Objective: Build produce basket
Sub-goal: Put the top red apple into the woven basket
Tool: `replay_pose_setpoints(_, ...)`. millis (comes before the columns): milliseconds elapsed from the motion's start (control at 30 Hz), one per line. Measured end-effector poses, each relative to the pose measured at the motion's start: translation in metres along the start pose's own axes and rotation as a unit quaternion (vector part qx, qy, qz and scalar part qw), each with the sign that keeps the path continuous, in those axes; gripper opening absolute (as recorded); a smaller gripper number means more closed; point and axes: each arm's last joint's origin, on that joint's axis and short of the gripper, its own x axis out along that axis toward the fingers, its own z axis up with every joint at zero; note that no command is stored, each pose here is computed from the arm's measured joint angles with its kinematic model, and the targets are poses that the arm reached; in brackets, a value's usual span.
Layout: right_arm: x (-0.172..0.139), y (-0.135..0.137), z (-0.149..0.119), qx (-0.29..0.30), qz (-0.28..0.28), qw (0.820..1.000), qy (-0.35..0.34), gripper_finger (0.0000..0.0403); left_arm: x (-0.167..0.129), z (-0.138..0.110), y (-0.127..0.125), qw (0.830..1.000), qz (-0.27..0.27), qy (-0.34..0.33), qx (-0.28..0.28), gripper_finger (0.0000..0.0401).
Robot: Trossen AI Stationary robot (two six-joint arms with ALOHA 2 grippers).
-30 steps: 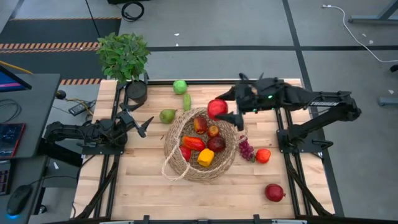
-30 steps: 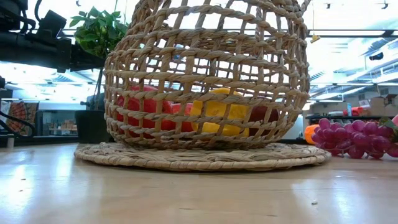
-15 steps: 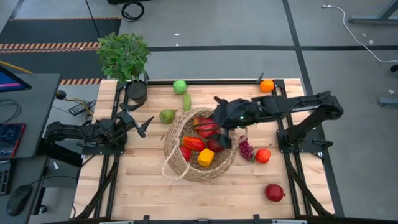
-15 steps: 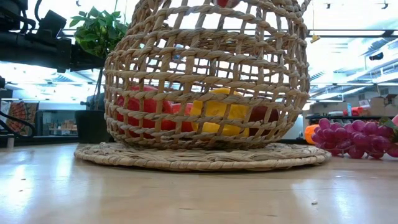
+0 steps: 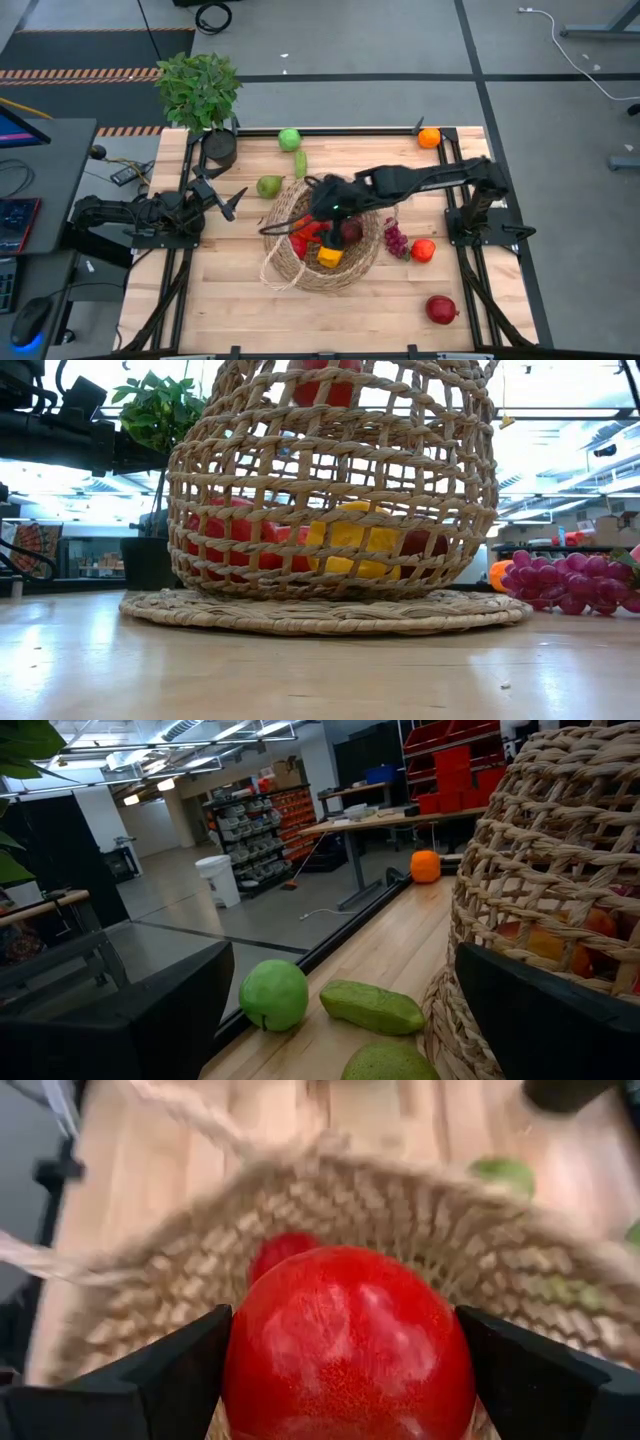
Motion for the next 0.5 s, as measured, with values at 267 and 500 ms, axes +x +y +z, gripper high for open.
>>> replay_pose_setpoints(267,0.028,0.017,-0.008,-0.004,0.027,0.999,0.045,0.0373,0.0,0.0,0.0,1.0,0.0,0.0,0.0,0.0388)
replay_pose_setpoints(500,0.045,0.029,-0.023,-0.007,0.033,0.999,0.035,0.0373,0.0,0.0,0.0,1.0,0.0,0.001,0.001,0.0388)
